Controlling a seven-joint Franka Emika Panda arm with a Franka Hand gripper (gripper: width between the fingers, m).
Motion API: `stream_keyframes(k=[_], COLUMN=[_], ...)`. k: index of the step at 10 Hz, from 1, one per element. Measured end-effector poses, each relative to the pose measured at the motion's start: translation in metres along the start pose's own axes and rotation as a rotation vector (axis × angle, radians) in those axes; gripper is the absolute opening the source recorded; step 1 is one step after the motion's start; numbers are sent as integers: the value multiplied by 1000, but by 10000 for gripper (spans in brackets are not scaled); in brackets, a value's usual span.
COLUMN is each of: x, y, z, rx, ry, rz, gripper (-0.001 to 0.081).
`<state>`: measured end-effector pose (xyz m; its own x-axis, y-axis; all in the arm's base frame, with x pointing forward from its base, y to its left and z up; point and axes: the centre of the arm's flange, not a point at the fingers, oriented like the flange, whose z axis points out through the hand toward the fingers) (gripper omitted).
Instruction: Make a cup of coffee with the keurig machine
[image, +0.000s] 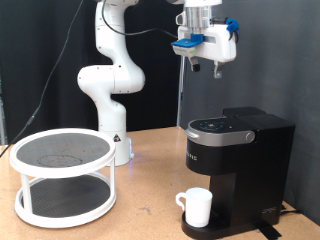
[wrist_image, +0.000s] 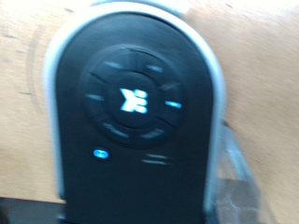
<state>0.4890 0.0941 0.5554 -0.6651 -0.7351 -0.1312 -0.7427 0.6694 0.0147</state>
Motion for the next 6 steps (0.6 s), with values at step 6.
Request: stream_keyframes(k=[6], x=[-13], y=[-18], z=[3], rx=[25], ry=[-21], rz=[-28], gripper=[734])
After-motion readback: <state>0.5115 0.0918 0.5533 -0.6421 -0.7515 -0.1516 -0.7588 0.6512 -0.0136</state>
